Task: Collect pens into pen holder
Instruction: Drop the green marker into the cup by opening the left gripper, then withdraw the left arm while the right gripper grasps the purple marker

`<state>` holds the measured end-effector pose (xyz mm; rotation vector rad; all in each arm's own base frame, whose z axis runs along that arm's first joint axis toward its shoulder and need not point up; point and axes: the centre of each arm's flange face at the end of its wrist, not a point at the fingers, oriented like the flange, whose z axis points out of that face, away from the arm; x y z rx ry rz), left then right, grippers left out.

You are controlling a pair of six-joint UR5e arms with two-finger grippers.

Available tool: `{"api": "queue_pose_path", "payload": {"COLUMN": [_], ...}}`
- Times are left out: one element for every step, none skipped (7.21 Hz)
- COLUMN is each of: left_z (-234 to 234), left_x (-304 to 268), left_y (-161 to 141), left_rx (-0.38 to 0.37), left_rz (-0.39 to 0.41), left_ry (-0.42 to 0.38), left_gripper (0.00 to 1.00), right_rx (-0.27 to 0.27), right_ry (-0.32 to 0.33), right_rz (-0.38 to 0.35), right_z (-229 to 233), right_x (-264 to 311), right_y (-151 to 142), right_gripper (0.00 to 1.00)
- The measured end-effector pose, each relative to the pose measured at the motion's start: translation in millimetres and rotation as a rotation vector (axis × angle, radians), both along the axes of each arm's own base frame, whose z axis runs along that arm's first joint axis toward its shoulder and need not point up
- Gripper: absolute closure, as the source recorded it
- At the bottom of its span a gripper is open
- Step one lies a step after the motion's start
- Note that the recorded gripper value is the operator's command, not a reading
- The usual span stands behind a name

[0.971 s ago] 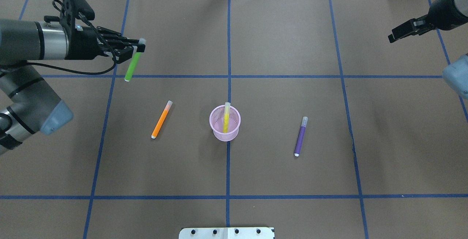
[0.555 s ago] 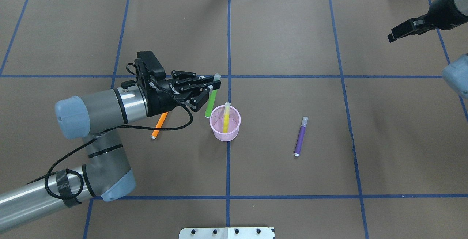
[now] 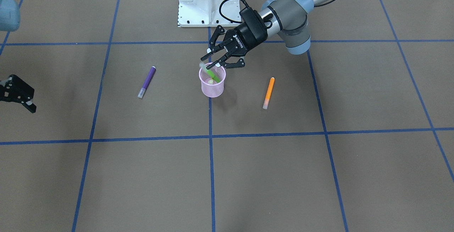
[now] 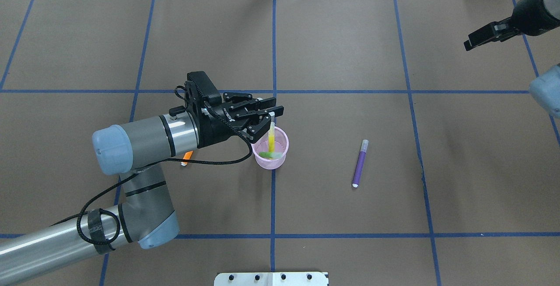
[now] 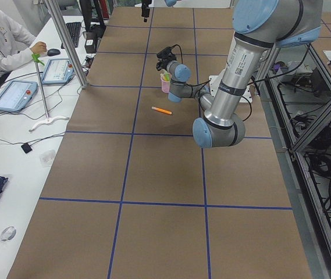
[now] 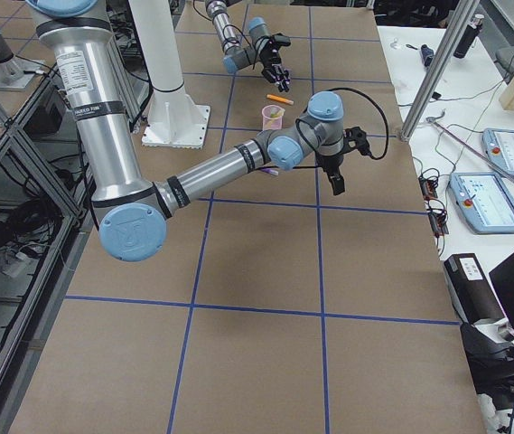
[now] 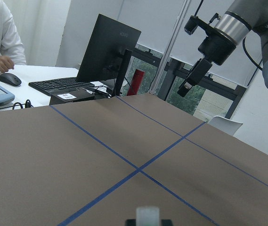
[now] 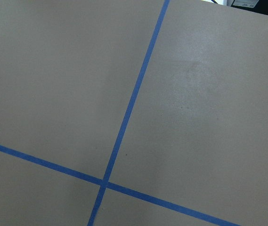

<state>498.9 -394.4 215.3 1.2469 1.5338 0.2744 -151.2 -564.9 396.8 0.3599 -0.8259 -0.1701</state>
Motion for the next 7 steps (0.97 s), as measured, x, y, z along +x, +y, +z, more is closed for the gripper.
{"api": "queue_pose_path", "payload": {"left_z": [0.3, -1.0, -1.6, -0.1, -0.3, -5.9, -14.6], "left_x": [0.9, 0.6, -1.3, -6.6, -17.0, -30.5, -45.7], "left_y": [-0.2, -1.1, -5.5, -14.7, -25.1, -31.1, -31.6], "left_rx": [0.004, 0.003, -0.008, -0.034, -0.077, -0.134, -0.201], "left_rz": [-0.002, -0.006, -0.021, -0.045, -0.061, -0.06, -0.047], "left_ry": [-0.003, -0.005, -0.018, -0.063, -0.153, -0.271, -0.402], "left_gripper": [0.2, 0.2, 0.21, 0.2, 0.2, 0.2, 0.17], "right_rx": [0.001, 0.003, -0.002, -0.015, -0.03, -0.047, -0.063], "right_ry": [-0.001, -0.004, -0.013, -0.029, -0.046, -0.059, -0.067], "right_rz": [0.0, 0.003, 0.014, 0.034, 0.053, 0.063, 0.072], "right_z": [-0.9, -3.3, -8.4, -15.9, -23.6, -29.5, -36.1], "right_x": [0.0, 0.3, 0.6, 0.4, -1.7, -9.1, -22.9], "right_y": [0.2, 0.7, 2.3, 5.3, 9.5, 14.5, 21.4], "right_gripper": [0.0, 0.0, 0.0, 0.0, 0.0, 0.0, 0.0]}}
